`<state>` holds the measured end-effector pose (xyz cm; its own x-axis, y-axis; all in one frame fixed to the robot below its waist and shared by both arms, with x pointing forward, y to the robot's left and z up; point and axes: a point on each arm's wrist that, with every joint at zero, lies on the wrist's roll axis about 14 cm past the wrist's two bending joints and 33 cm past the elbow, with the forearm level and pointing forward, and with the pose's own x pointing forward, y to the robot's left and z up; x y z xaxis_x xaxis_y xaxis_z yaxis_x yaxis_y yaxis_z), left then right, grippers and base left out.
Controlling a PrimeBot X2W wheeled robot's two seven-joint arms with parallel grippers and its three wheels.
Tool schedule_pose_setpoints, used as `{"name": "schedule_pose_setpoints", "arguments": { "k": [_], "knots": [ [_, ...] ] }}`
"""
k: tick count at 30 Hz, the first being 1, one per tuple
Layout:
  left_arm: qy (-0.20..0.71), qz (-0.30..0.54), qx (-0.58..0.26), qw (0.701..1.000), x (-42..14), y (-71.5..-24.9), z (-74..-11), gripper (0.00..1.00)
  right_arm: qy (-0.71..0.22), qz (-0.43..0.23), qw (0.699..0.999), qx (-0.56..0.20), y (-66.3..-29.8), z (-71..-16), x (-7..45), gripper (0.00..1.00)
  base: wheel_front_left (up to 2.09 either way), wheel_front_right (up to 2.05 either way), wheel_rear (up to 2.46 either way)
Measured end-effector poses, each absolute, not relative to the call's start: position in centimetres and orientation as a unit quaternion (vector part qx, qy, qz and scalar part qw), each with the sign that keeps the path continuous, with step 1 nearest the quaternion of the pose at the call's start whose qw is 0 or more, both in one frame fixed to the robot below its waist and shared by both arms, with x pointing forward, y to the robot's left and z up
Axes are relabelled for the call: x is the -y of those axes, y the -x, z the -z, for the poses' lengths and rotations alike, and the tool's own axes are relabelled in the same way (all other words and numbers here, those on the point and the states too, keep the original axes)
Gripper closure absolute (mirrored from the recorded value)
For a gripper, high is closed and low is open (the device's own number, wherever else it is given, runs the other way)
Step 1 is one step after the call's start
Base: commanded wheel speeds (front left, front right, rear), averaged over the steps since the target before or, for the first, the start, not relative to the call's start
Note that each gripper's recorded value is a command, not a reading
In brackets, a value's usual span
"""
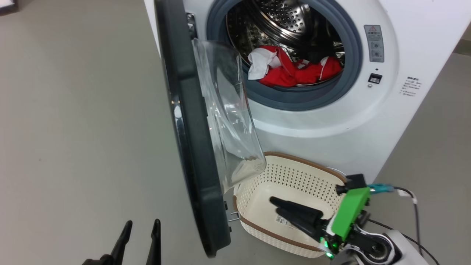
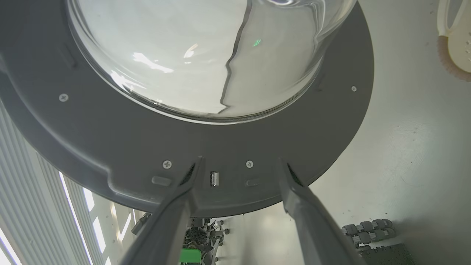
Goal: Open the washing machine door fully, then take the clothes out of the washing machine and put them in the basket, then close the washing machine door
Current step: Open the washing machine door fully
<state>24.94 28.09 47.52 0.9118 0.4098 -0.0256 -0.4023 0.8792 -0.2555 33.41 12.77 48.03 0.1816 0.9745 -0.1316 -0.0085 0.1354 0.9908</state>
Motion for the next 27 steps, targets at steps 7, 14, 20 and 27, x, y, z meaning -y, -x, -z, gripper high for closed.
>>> {"name": "schedule_pose_setpoints", "arguments": {
  "k": [7, 14, 20, 27],
  "knots": [
    [0.126, -0.207, 0.013, 0.970, -28.1, -25.3, -47.5, 0.00, -0.475, -0.358, 0.681, -0.427, -36.2, -45.5, -8.7, 0.00, 0.00, 0.00, 0.00],
    [0.126, -0.200, 0.012, 0.971, -27.9, -25.8, -47.4, 0.00, -0.419, -0.307, 0.784, -0.339, -38.4, -44.1, -5.4, 0.00, 0.00, 0.00, 0.00],
    [0.125, -0.195, 0.008, 0.973, -27.7, -26.2, -47.3, 0.00, -0.355, -0.286, 0.850, -0.264, -39.2, -43.1, -3.3, 0.00, 0.00, 0.00, 0.00],
    [0.125, -0.193, 0.004, 0.973, -27.6, -26.5, -47.1, 0.00, -0.251, -0.308, 0.898, -0.188, -41.0, -43.6, -2.3, 0.00, 0.00, 0.00, 0.00]
  ]
}}
